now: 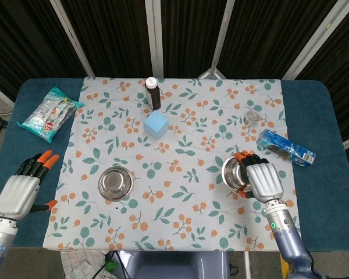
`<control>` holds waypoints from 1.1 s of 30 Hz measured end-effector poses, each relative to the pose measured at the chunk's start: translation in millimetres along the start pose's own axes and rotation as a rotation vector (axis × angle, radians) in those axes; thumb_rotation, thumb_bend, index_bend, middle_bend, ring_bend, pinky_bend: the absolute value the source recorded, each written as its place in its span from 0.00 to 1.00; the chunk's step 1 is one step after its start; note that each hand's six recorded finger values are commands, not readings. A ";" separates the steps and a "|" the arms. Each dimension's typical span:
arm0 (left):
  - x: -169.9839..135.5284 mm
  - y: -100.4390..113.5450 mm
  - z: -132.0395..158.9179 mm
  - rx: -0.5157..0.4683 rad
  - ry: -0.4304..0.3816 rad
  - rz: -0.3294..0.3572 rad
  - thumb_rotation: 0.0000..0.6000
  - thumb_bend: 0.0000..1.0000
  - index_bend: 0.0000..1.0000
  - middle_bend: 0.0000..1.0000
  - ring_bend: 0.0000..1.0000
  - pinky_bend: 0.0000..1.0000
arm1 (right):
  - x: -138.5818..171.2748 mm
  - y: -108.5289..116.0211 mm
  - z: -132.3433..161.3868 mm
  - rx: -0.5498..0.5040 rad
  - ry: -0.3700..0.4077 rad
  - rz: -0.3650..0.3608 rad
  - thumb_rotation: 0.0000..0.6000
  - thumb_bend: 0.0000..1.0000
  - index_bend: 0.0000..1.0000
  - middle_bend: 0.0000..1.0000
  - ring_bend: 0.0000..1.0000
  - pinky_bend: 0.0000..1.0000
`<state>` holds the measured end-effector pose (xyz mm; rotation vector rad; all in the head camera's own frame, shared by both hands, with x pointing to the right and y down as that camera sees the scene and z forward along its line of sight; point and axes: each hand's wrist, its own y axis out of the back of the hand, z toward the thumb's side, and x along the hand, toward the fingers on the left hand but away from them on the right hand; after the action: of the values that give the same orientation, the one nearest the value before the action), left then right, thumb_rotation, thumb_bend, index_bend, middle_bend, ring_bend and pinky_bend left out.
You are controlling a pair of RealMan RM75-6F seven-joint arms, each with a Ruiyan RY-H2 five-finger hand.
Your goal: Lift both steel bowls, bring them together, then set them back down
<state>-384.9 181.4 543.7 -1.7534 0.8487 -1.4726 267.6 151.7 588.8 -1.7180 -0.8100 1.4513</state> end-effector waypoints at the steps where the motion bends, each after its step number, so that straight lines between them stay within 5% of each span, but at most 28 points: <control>1: 9.1 -4.5 3.5 0.003 0.000 -0.033 1.00 0.00 0.04 0.00 0.00 0.10 | -0.1 0.8 -1.1 -0.003 -0.004 -0.001 1.00 0.09 0.35 0.29 0.43 0.39; 13: 77.5 -73.4 65.9 0.084 -0.082 -0.243 1.00 0.00 0.04 0.00 0.00 0.07 | -1.7 -0.3 -10.1 -0.005 -0.027 -0.003 1.00 0.09 0.35 0.29 0.43 0.40; 22: 92.3 -107.2 90.7 0.089 -0.129 -0.307 1.00 0.00 0.04 0.00 0.00 0.07 | -3.4 5.6 -15.0 -0.005 -0.036 -0.016 1.00 0.09 0.35 0.29 0.43 0.39; 33: 98.2 -118.5 100.8 0.121 -0.131 -0.313 1.00 0.00 0.05 0.00 0.00 0.13 | -3.7 10.8 -16.0 -0.004 -0.038 -0.026 1.00 0.09 0.35 0.29 0.43 0.39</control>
<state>-264.9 174.7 682.9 -1.9296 0.4222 -1.5486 282.9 140.7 583.0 -1.6811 -0.8533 1.4699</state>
